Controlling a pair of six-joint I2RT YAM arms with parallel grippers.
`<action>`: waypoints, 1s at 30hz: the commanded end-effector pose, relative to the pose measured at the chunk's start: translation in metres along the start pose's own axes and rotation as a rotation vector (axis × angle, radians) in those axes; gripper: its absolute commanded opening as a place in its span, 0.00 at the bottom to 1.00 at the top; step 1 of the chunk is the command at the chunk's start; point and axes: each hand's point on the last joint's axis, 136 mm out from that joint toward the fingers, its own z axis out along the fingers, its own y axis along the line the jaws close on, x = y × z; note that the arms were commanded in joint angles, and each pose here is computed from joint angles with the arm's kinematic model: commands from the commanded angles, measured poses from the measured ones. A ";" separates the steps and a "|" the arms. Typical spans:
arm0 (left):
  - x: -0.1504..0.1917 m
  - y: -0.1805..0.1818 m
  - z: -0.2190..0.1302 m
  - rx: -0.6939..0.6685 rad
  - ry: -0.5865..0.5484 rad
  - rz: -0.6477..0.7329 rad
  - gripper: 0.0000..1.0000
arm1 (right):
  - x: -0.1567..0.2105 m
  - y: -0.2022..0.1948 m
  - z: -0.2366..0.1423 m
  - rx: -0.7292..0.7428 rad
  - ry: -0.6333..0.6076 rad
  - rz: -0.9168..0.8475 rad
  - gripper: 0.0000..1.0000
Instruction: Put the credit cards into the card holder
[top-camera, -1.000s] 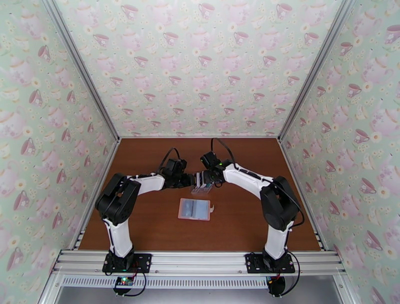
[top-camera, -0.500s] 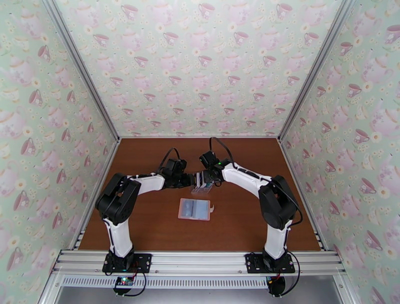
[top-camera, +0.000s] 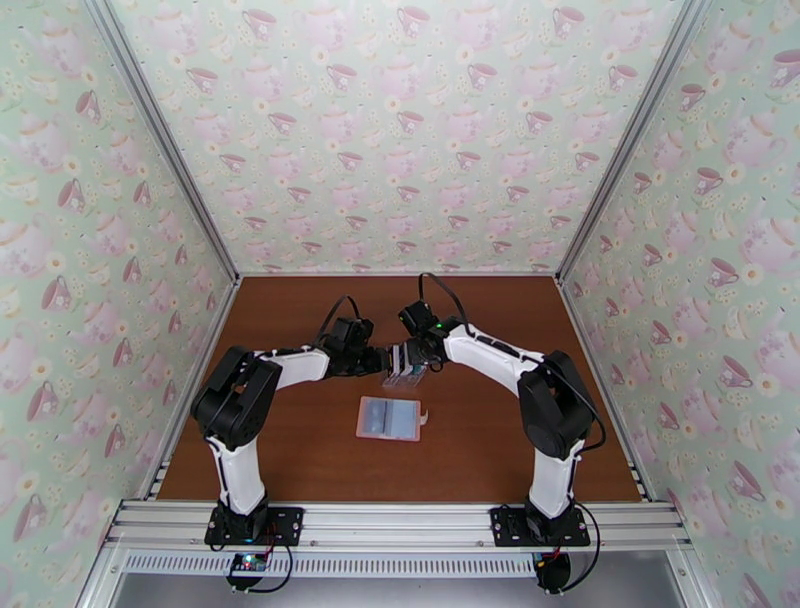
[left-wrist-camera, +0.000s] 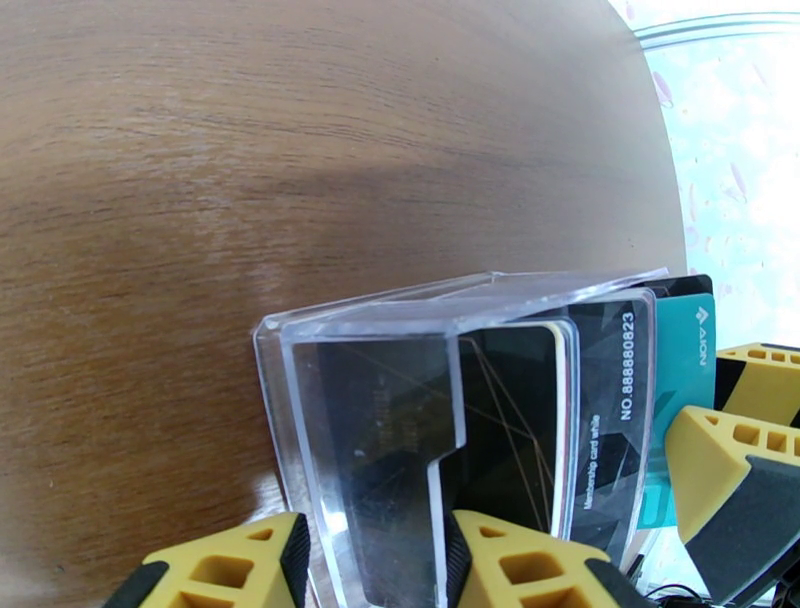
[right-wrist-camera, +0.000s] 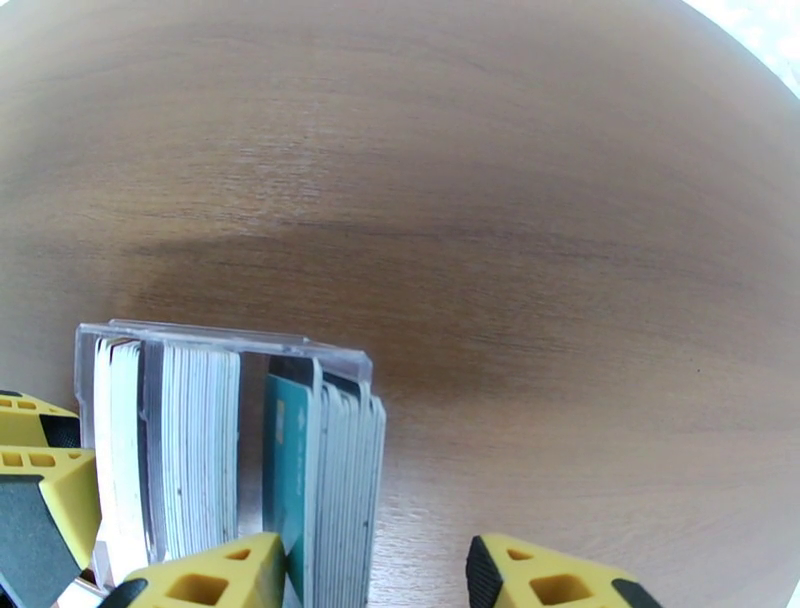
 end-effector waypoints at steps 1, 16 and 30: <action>0.008 0.012 0.009 -0.025 0.043 -0.034 0.43 | -0.010 0.003 -0.009 0.001 -0.019 -0.020 0.53; 0.008 0.012 0.010 -0.025 0.045 -0.036 0.43 | -0.015 0.012 0.008 -0.006 0.001 -0.029 0.54; 0.008 0.011 0.010 -0.023 0.043 -0.034 0.43 | -0.012 0.000 0.008 0.058 -0.002 -0.042 0.53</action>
